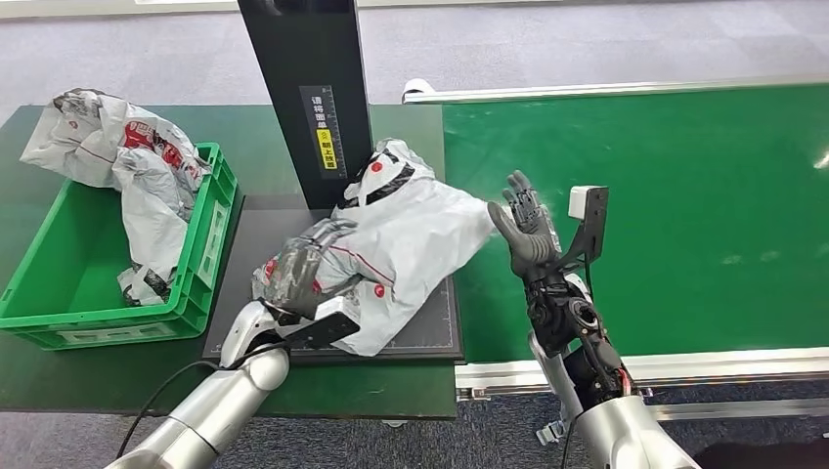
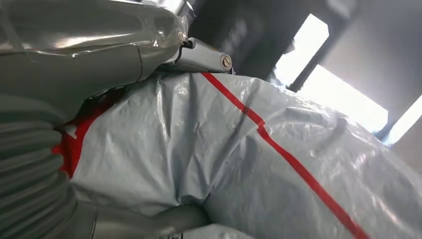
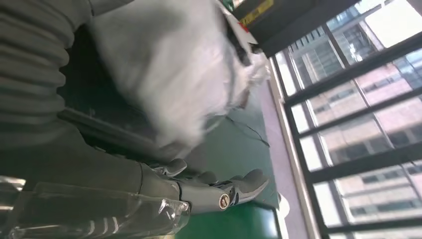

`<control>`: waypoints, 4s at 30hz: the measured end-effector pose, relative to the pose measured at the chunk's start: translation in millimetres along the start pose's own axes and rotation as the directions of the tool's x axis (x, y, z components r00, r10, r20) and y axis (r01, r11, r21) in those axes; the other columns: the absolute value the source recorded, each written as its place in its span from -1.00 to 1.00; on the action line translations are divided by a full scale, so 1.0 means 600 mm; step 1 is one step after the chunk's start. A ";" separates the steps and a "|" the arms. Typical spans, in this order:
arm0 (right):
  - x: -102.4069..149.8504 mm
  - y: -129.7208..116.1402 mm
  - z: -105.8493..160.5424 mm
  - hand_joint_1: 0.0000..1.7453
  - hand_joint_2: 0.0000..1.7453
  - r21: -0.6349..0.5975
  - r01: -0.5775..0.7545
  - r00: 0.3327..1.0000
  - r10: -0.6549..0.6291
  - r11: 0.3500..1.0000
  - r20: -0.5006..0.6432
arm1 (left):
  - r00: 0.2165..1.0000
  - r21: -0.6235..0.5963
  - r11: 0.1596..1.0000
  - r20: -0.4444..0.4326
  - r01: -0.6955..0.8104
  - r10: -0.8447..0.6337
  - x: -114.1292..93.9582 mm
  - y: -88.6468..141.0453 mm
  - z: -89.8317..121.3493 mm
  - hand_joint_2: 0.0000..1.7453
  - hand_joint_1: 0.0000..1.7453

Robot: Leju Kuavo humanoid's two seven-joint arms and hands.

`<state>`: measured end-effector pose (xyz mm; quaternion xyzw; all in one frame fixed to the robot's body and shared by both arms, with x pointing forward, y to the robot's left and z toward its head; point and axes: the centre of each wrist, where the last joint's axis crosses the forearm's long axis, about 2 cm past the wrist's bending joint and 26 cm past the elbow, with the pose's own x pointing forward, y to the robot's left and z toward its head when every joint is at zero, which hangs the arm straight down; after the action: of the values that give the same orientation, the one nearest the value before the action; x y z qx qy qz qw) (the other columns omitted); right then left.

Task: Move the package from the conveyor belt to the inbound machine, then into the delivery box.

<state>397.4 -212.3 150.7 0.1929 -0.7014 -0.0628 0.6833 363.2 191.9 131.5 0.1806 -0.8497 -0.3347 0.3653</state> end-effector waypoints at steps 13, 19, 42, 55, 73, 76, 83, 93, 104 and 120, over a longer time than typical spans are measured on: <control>-0.011 0.006 -0.017 -1.00 1.00 0.048 0.059 0.995 -0.055 0.997 -0.079 | 0.998 0.430 0.903 0.050 0.006 -0.030 0.009 0.065 -0.003 1.00 1.00; -0.014 0.007 -0.018 -1.00 1.00 0.061 0.044 0.996 -0.038 0.997 -0.086 | 0.992 0.468 0.883 0.080 0.048 -0.097 0.022 0.081 -0.003 1.00 1.00; -0.033 -0.006 0.001 -1.00 1.00 0.092 -0.003 0.996 0.011 0.996 -0.093 | 0.785 0.833 0.314 -0.211 0.456 -0.582 0.074 0.370 0.064 1.00 1.00; -0.038 -0.005 0.016 -1.00 1.00 0.089 -0.054 0.995 0.061 0.995 -0.074 | 0.599 0.434 0.458 -0.734 0.776 -0.320 -0.088 0.344 0.142 1.00 1.00; -0.029 0.019 0.006 -1.00 1.00 0.151 -0.069 0.994 0.081 0.986 -0.077 | 0.288 -0.148 0.861 -0.903 0.487 -0.318 -0.224 0.249 0.175 1.00 1.00; -0.029 0.019 0.006 -1.00 1.00 0.151 -0.069 0.994 0.081 0.986 -0.076 | 0.285 -0.159 0.864 -0.902 0.478 -0.324 -0.226 0.248 0.175 1.00 1.00; -0.029 0.019 0.005 -1.00 1.00 0.153 -0.079 0.993 0.091 0.985 -0.074 | 0.310 -0.168 0.877 -0.892 0.449 -0.330 -0.229 0.246 0.172 1.00 1.00; -0.033 0.012 0.015 -1.00 1.00 0.135 -0.056 0.995 0.066 0.989 -0.072 | 0.732 0.263 0.762 -0.571 0.592 -0.372 -0.177 0.243 0.136 1.00 1.00; -0.009 0.012 -0.002 -1.00 1.00 0.185 -0.026 0.998 0.035 0.982 -0.047 | 0.970 0.403 0.886 -0.168 0.230 -0.175 -0.089 0.207 0.078 1.00 1.00; -0.002 0.015 -0.012 -1.00 1.00 0.213 -0.031 0.998 0.040 0.976 -0.040 | 0.997 0.419 0.906 -0.068 0.063 -0.038 -0.075 0.201 0.086 1.00 -1.00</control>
<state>402.6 -202.0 153.0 0.2536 -0.6922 0.0292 0.6751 347.5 325.3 167.3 0.2865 -0.8859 -0.1476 0.3335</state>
